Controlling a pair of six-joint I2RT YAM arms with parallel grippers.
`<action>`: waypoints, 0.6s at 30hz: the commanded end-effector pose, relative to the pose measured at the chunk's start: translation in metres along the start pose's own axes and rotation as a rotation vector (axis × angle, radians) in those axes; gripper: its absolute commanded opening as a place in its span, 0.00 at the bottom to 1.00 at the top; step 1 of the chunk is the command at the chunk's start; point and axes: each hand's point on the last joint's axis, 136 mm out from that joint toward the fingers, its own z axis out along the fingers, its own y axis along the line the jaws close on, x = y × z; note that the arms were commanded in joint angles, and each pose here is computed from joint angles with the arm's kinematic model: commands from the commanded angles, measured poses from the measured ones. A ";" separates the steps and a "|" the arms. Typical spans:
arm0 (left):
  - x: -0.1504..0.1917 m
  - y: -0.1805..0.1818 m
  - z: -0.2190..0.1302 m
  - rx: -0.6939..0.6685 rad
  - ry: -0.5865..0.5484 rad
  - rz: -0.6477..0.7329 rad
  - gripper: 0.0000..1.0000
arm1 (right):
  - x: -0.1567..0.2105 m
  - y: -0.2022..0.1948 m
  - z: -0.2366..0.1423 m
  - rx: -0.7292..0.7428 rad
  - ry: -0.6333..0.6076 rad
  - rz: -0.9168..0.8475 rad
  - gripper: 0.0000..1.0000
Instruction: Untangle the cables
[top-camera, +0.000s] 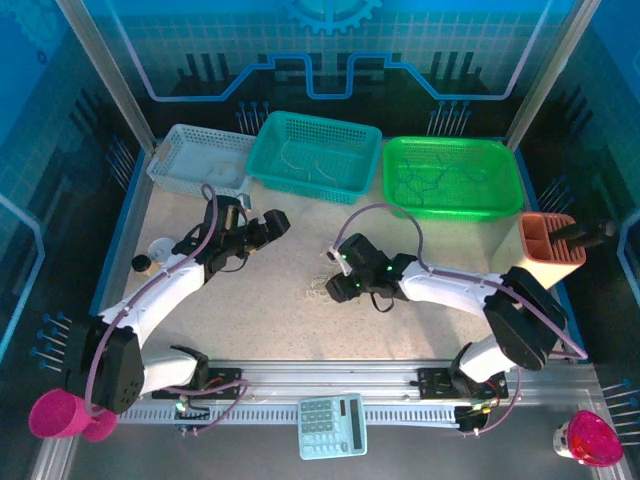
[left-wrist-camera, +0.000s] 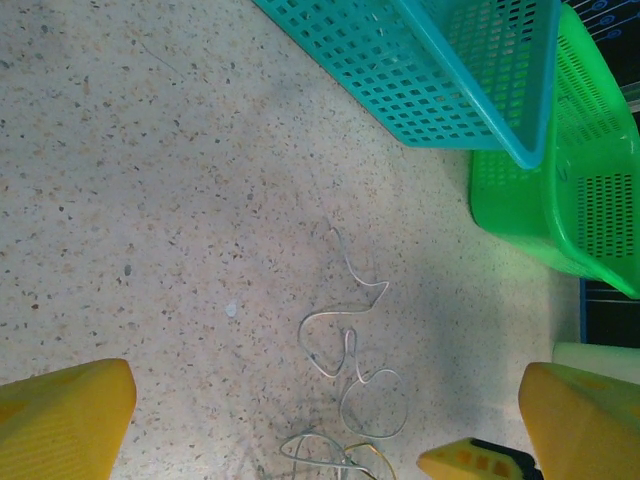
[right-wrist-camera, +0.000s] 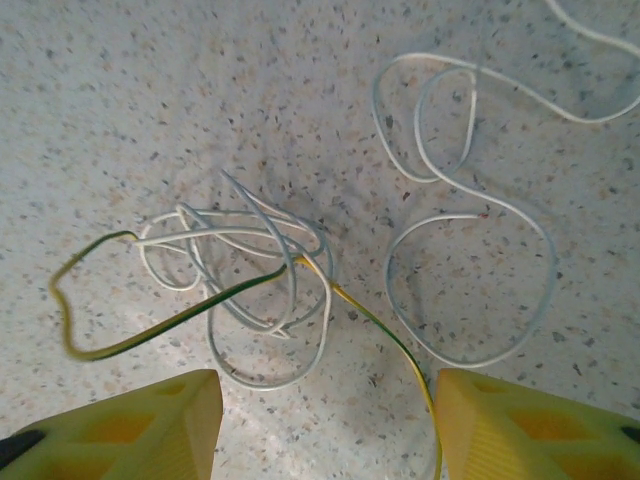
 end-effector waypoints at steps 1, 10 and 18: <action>-0.011 -0.015 -0.007 0.050 -0.024 -0.007 0.99 | -0.044 0.008 -0.002 -0.030 -0.095 -0.005 0.59; -0.007 -0.012 -0.009 0.053 -0.022 -0.012 0.99 | -0.078 -0.001 -0.002 -0.082 -0.141 0.142 0.58; 0.005 -0.015 -0.009 0.080 0.039 0.034 0.99 | -0.073 0.001 -0.029 -0.133 -0.179 0.236 0.58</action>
